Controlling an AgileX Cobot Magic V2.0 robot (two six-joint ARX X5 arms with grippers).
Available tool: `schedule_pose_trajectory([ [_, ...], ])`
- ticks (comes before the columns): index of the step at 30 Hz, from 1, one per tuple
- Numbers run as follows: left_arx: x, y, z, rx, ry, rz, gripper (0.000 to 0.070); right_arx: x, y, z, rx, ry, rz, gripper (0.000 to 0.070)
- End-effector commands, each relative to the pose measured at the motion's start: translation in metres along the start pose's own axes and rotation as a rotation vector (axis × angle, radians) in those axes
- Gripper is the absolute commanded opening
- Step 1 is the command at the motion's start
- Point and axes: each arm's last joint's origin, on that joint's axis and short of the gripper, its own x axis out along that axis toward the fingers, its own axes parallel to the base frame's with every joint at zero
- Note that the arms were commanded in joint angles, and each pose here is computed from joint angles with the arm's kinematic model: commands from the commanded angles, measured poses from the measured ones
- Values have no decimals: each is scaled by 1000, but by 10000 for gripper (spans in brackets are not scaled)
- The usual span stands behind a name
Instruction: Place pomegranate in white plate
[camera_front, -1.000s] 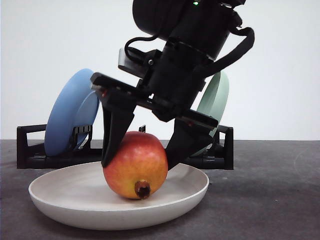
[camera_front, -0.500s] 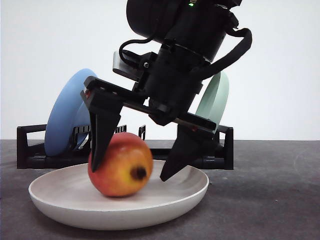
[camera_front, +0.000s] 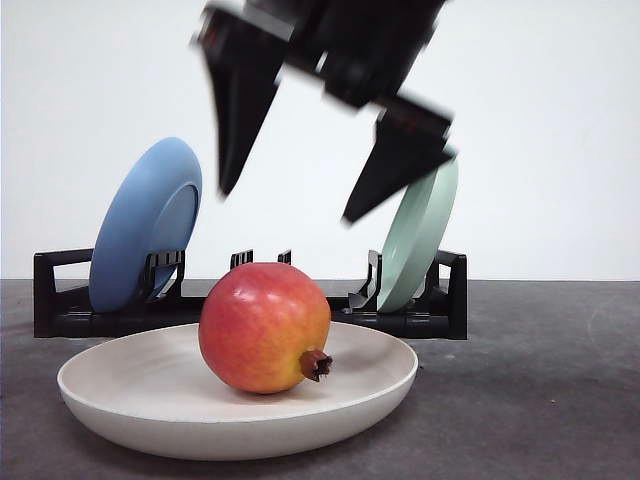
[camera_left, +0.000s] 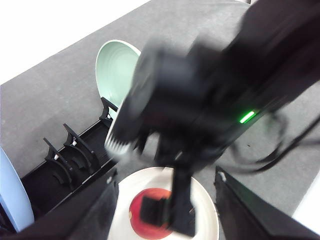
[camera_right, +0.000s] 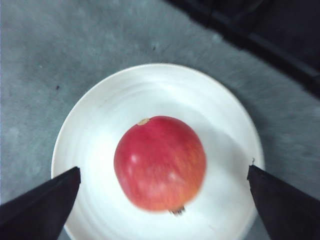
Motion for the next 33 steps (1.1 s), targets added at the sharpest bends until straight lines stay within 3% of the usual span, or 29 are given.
schedule_pose_trajectory([
  [1,-3,-2,5,-8,-20,-7,354,-17,4,3,-52,-37,4,700],
  [10,-3,-2,5,-7,-19,-7,354,-110,-3,-22,-119,-131,15,700],
  [16,-3,-2,5,-7,-18,-7,354,-154,-12,-50,-135,-125,19,700],
  [24,-3,-2,5,-11,-19,-7,354,-190,-22,-83,-135,-110,14,700],
  [30,-3,-2,5,-11,-19,-7,354,-201,-24,-90,-135,-152,24,700],
  [33,-3,-2,5,-11,-19,-7,354,-202,-24,-90,-135,-153,23,658],
])
